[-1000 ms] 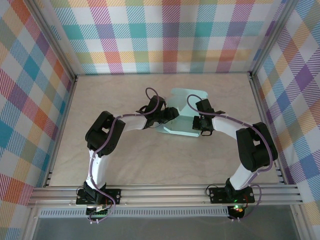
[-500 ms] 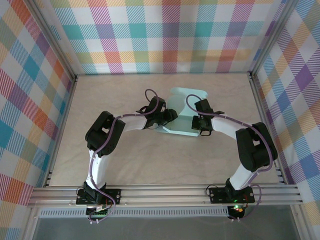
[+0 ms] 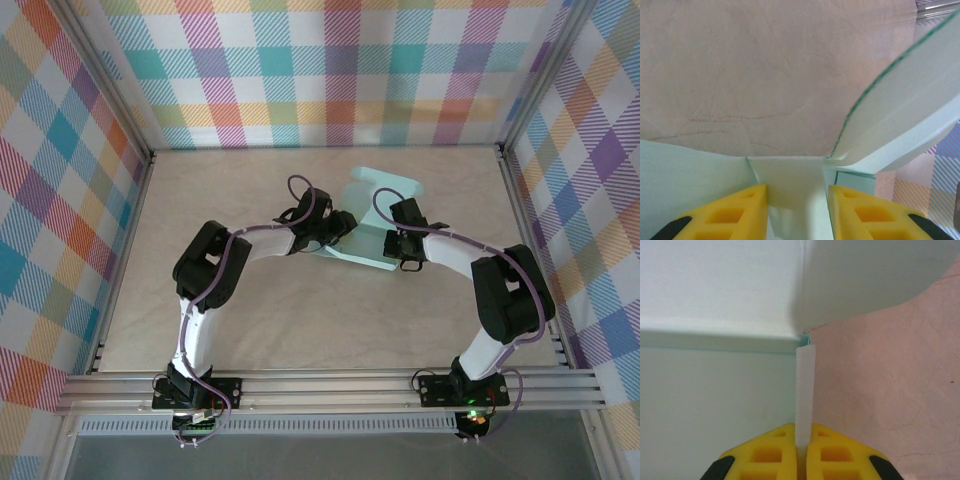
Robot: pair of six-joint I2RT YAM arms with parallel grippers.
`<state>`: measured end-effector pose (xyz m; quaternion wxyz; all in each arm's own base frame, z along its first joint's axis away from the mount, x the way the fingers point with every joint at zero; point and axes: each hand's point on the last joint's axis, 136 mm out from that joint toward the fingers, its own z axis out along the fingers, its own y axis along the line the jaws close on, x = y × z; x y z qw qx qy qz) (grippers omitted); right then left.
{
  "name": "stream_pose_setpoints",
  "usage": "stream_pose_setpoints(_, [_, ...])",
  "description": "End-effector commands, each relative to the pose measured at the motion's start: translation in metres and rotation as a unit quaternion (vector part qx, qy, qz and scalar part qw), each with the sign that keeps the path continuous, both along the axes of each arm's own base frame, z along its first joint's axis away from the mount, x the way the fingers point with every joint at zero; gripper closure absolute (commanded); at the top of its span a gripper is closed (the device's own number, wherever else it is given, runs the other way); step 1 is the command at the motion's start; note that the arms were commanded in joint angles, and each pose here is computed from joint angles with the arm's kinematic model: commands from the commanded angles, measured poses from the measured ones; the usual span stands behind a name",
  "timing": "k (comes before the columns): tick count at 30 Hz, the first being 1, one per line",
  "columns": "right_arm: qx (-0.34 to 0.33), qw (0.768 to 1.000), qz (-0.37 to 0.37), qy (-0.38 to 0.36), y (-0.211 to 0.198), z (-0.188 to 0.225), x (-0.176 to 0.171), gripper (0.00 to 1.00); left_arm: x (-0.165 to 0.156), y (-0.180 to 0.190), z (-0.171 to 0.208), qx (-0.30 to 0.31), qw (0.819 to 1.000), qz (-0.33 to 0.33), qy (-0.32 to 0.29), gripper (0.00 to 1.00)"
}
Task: Fold the paper box
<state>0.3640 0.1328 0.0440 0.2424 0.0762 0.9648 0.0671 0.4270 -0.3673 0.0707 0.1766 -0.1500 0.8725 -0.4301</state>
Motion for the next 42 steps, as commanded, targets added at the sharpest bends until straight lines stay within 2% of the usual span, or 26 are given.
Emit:
stream_pose_setpoints(1, [0.037,0.998,0.051,0.003,0.031,-0.004,-0.007,1.0,0.01,-0.022,0.023,-0.065,0.998,-0.012,-0.01,0.64])
stream_pose_setpoints(7, [0.01,0.998,0.06,-0.003,0.027,-0.004,-0.007,1.0,0.012,-0.022,0.019,-0.066,0.998,-0.01,-0.003,0.6])
stream_pose_setpoints(13, [0.024,0.996,0.09,-0.013,0.043,0.0,-0.006,1.0,0.017,-0.02,0.022,-0.08,0.997,0.004,-0.001,0.57])
stream_pose_setpoints(20, [0.021,0.995,0.101,-0.016,0.054,0.001,-0.006,1.0,0.023,-0.024,0.023,-0.1,0.995,0.012,0.012,0.69])
stream_pose_setpoints(25, [-0.015,0.996,0.085,-0.016,0.04,0.001,-0.007,1.0,0.022,-0.018,0.021,-0.091,0.996,0.016,0.01,0.69])
stream_pose_setpoints(31, [-0.026,0.998,0.056,-0.018,0.023,0.007,-0.002,1.0,0.011,-0.001,0.024,-0.039,0.999,-0.004,-0.017,0.54])
stream_pose_setpoints(35, [-0.025,0.999,0.04,-0.013,0.014,0.006,0.0,1.0,0.004,0.025,0.028,0.014,0.999,-0.003,-0.042,0.46])
stream_pose_setpoints(42, [-0.026,0.999,0.035,-0.011,0.012,0.004,0.002,1.0,-0.008,0.073,0.043,0.111,0.991,0.011,-0.074,0.37])
